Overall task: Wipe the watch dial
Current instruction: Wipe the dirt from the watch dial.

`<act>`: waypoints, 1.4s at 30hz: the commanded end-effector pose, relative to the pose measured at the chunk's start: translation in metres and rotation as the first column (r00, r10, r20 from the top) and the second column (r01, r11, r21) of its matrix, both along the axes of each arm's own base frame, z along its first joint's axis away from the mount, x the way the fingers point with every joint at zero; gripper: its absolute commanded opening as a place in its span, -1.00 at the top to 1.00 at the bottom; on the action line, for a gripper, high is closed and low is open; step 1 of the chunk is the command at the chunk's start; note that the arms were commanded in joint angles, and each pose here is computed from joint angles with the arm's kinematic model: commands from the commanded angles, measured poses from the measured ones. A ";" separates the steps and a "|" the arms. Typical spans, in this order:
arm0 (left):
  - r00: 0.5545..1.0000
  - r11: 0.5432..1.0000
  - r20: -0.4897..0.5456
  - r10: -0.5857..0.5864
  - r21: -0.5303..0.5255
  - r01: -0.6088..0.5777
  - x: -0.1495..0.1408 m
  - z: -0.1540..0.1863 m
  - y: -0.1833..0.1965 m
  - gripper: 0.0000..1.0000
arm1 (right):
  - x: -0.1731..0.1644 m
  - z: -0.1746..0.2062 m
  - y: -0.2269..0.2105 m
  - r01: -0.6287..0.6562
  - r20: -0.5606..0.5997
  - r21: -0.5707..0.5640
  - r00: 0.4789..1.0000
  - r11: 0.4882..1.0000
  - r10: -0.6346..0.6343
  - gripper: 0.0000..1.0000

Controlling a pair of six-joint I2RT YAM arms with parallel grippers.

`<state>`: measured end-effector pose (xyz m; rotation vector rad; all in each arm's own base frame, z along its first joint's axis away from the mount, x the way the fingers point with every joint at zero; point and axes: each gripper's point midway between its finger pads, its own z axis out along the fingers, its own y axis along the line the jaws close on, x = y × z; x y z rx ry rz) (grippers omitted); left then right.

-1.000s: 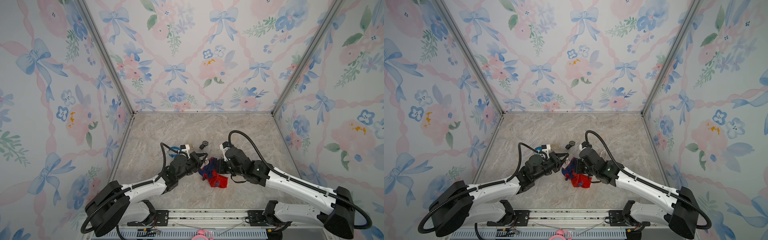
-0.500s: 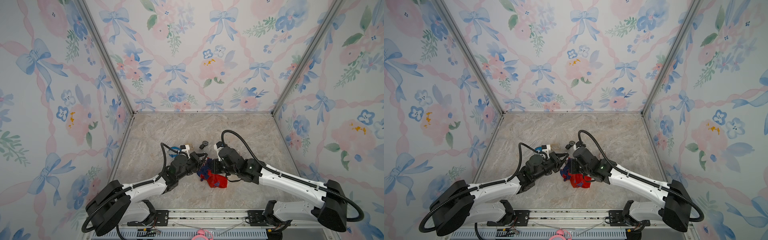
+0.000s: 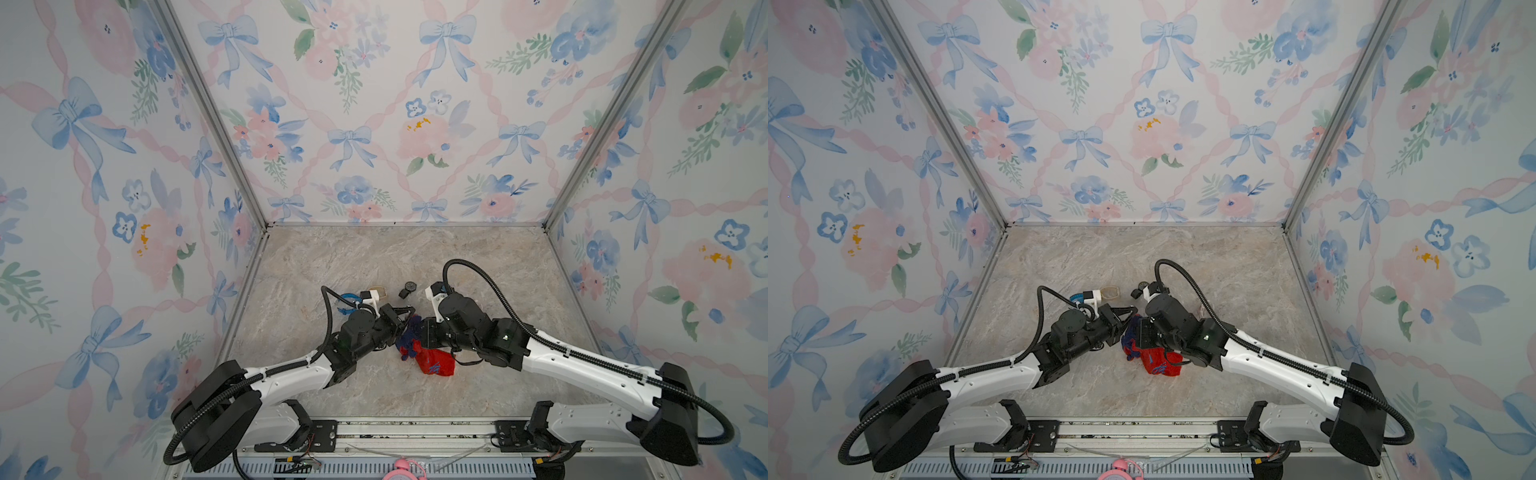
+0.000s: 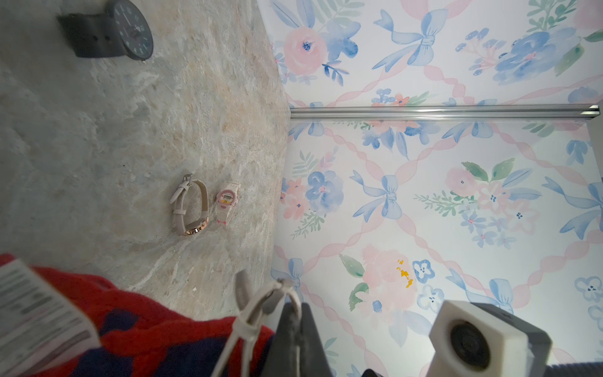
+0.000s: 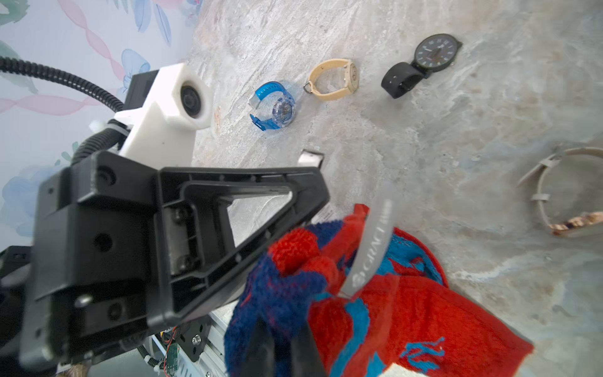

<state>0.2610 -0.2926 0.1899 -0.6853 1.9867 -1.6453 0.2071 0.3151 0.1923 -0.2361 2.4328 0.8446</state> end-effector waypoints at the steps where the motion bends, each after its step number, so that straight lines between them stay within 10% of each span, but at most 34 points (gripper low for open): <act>1: 1.000 1.000 0.000 -0.011 -0.012 0.011 0.000 0.000 -0.002 1.00 | 0.006 -0.008 0.008 -0.005 0.001 -0.006 1.000 1.000 0.005 1.00; 16: 0.999 0.999 -0.034 0.040 0.007 -0.039 0.004 -0.017 0.015 1.00 | 0.020 -0.009 -0.034 0.111 -0.029 0.060 0.994 0.992 -0.109 1.00; 27: 0.991 0.996 -0.102 0.090 -0.001 -0.091 0.010 -0.033 0.026 1.00 | 0.006 0.030 0.012 -0.037 0.092 0.158 0.995 0.987 0.023 1.00; 42: 0.983 0.983 -0.177 0.050 -0.166 -0.080 0.004 -0.023 0.022 1.00 | 0.018 -0.021 0.016 -0.037 0.186 -0.015 0.982 0.999 0.039 1.00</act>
